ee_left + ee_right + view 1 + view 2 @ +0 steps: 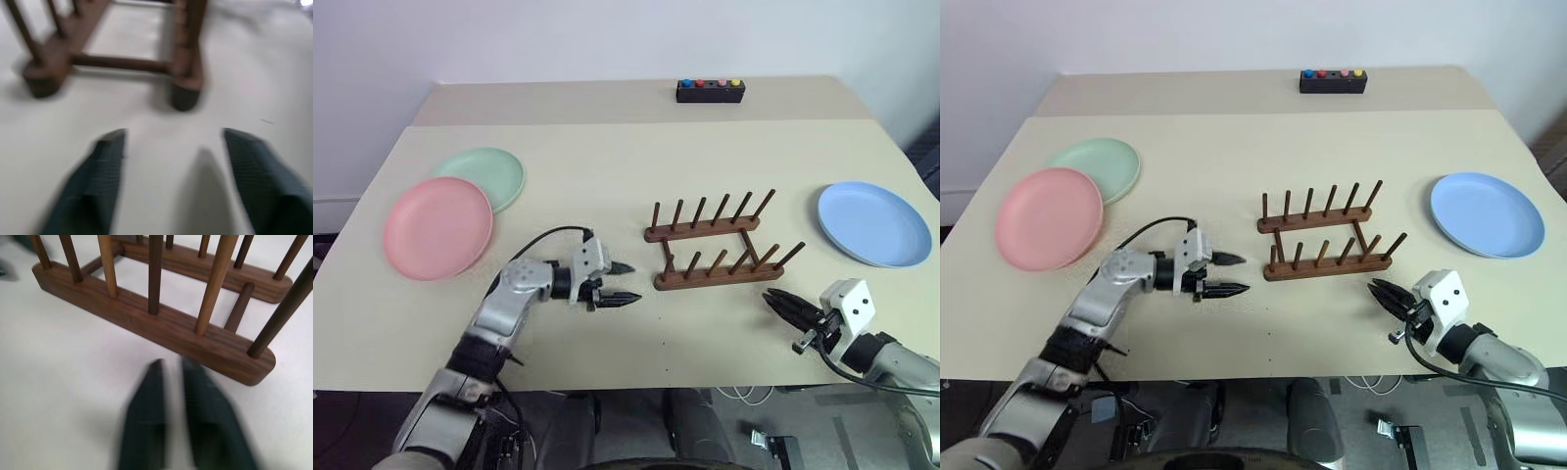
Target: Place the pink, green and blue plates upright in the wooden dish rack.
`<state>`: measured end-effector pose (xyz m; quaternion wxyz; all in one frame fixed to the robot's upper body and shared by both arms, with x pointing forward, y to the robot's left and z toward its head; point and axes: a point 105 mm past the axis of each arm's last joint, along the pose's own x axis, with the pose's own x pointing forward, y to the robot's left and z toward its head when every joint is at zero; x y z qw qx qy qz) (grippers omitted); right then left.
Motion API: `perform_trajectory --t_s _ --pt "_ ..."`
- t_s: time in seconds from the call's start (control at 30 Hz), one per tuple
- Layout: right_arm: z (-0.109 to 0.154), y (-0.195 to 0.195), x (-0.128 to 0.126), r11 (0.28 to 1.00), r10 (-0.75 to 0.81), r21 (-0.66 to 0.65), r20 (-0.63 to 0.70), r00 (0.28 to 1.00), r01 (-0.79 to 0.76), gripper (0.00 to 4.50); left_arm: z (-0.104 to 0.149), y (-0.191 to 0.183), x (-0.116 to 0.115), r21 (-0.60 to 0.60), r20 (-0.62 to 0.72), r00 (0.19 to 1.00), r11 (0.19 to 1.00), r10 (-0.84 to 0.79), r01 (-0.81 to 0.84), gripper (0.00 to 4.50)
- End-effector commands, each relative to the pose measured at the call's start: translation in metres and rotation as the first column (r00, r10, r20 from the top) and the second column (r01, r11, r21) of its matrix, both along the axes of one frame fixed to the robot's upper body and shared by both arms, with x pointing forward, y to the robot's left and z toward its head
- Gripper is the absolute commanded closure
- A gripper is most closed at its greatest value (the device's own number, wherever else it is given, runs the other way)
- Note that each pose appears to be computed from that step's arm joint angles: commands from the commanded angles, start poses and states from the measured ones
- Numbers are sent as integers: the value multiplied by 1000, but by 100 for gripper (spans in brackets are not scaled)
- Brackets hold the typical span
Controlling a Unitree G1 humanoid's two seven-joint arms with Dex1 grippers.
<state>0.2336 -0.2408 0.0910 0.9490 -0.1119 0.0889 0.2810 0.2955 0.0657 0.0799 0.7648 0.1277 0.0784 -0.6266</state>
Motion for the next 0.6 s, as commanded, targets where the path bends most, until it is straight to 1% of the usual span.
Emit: perform_trajectory --t_s 0.03,0.07,0.1,0.13,0.2,0.27,0.47,0.6 --pt "7 0 2 1000 9 -22 23 1000 -9 450 16 -6 -6 -26 24 999 999 -34 34 328" --pt "7 0 2 1000 9 -22 23 1000 -8 450 16 -6 -7 -25 22 999 999 -33 33 383" --pt "7 0 2 1000 9 -22 23 1000 -8 450 16 -6 -7 -24 21 999 999 -32 32 427" --pt "7 0 2 1000 9 -22 23 1000 -9 450 17 -6 -7 -24 19 999 999 -31 32 440" --pt "-1 -10 10 995 -27 -97 8 1000 28 450 6 -28 -15 15 35 996 997 -77 76 440" --pt "-5 -15 14 989 -44 -138 4 999 44 450 0 -40 -15 31 17 997 997 -76 76 440" --pt "-13 -26 23 975 -91 -203 5 996 90 450 -1 -52 -20 12 -1 994 994 -109 109 440" --pt "-12 -27 31 972 -95 -215 28 995 99 450 -1 -53 -10 11 32 998 998 -57 57 440"
